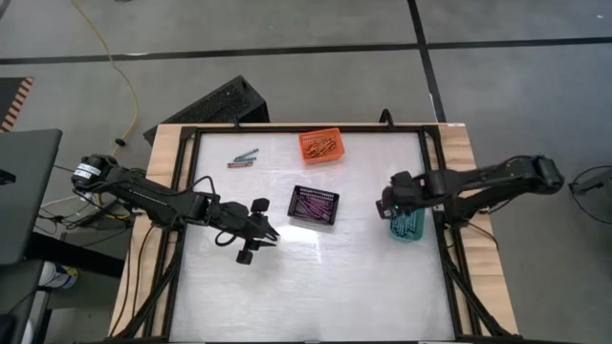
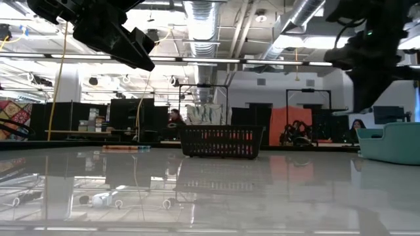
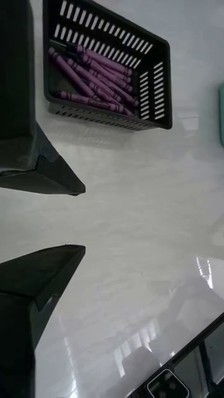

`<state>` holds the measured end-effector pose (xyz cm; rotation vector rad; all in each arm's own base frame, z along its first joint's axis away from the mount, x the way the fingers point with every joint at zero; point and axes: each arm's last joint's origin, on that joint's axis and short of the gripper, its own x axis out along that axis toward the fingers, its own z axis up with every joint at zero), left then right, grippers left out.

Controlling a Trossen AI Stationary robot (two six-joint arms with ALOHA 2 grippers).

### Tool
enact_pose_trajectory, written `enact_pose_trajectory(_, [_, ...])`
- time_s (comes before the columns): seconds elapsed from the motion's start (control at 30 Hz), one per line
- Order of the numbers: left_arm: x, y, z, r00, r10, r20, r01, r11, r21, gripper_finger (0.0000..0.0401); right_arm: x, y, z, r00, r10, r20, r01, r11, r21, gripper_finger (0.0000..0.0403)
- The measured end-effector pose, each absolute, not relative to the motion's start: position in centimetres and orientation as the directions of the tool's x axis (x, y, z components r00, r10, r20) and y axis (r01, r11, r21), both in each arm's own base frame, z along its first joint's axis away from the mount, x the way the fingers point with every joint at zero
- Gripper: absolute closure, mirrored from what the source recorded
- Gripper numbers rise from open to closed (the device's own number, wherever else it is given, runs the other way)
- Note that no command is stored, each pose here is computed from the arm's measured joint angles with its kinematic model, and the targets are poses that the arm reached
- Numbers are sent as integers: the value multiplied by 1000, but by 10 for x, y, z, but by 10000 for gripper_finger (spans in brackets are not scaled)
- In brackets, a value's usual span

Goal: Sort crayons
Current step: Put the blue green crayon into the green bin

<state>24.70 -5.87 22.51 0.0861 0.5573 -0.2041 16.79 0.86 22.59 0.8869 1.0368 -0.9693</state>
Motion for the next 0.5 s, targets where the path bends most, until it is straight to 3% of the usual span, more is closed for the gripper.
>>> enact_pose_trajectory(0.5, [248, -59, 226, 836, -172, -521, 231, 972, 50, 269, 151, 48, 225, 173, -223, -959, 970, 207, 127, 403])
